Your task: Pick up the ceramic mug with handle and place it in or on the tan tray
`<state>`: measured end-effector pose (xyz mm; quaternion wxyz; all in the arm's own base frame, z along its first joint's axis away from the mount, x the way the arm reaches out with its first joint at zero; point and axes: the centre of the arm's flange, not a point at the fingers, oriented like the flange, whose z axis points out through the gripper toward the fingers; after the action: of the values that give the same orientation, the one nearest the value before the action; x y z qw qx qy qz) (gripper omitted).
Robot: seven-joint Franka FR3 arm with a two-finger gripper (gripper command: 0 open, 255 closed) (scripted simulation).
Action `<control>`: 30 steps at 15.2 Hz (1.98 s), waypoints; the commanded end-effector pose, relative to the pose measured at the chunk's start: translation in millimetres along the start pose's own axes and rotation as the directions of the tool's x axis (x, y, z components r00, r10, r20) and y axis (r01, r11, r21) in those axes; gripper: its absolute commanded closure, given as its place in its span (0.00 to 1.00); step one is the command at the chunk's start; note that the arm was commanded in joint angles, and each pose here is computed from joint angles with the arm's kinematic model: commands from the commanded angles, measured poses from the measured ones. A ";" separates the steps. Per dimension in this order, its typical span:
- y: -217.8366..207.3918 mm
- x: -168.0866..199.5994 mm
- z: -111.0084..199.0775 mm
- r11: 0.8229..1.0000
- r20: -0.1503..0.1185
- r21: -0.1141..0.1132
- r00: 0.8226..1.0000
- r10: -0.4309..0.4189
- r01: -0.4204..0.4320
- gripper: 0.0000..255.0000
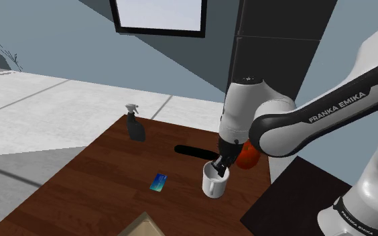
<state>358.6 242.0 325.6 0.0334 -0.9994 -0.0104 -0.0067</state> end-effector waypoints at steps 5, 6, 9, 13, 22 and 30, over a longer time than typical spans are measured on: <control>-53.1 1.2 -11.3 1.000 0.000 0.000 1.000 0.000 0.000 1.00; -66.3 1.3 -11.3 1.000 0.000 0.000 1.000 0.000 0.000 1.00; -105.9 1.8 -11.6 1.000 0.000 0.000 1.000 0.000 0.000 1.00; -158.7 2.5 -11.8 1.000 0.000 0.000 1.000 0.000 0.000 1.00; -277.5 3.9 -12.5 1.000 0.000 0.000 1.000 0.000 0.000 1.00; -318.1 4.1 8.3 1.000 0.000 0.000 1.000 0.000 0.000 1.00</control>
<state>356.6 559.4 343.3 0.0331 -0.9994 -0.0105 -0.0063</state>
